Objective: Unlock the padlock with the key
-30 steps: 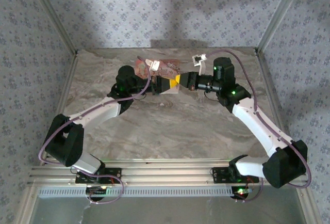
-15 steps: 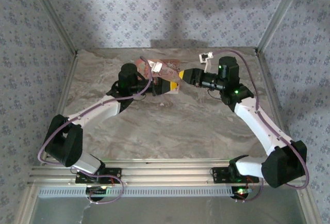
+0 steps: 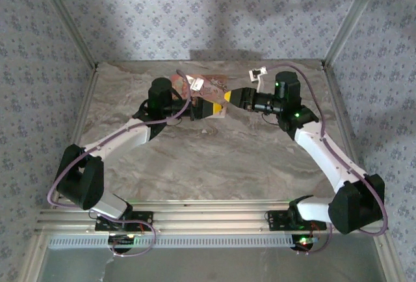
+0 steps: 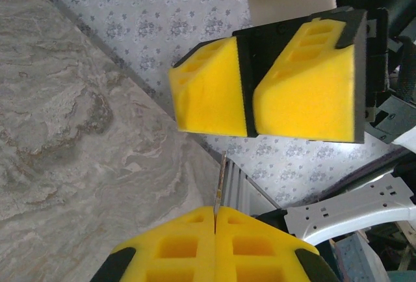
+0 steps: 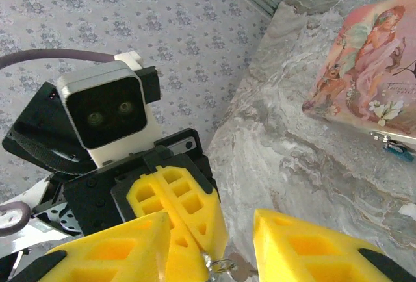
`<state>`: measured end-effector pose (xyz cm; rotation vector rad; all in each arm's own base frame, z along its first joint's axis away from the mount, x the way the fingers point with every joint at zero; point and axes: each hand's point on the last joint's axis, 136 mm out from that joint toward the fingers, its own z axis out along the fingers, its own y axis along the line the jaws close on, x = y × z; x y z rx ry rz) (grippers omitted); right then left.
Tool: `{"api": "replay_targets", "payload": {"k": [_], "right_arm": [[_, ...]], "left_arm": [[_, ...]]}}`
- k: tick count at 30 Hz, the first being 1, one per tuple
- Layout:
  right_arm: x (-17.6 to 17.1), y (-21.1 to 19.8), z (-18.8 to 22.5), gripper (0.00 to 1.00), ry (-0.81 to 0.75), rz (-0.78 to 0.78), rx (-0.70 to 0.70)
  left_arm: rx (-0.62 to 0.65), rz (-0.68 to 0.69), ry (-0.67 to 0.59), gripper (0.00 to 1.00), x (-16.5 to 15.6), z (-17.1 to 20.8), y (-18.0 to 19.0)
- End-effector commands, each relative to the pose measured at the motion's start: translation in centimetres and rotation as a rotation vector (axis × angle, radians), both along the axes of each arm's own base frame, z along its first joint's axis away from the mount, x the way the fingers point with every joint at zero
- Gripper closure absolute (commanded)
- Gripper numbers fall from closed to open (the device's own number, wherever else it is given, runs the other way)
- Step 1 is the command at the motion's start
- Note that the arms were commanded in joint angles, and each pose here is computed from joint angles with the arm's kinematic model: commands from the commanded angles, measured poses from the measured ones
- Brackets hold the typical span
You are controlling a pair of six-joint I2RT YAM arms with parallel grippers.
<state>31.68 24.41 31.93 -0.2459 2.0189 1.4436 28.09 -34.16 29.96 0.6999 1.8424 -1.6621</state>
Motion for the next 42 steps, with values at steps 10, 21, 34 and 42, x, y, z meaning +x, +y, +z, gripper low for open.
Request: {"api": "replay_targets", "payload": {"k": [10, 21, 34, 42], "right_arm": [[-0.4, 1.6, 0.0, 0.70, 0.006, 0.085, 0.023], [-0.3, 2.2, -0.6, 0.73, 0.019, 0.073, 0.010], [5.7, -1.2, -7.1, 0.44, 0.157, -0.247, -0.333], [11.9, -1.8, -13.9, 0.36, 0.274, -0.382, -0.573]], "left_arm": [[-0.037, -0.022, -0.061, 1.00, -0.4, 3.1, 0.5], [-0.039, 0.019, -0.044, 1.00, 0.3, 2.5, 1.7], [0.109, 0.307, 0.085, 1.00, 3.2, -4.2, 8.5], [0.177, 0.554, 0.193, 1.00, 8.5, -8.9, 15.6]]}}
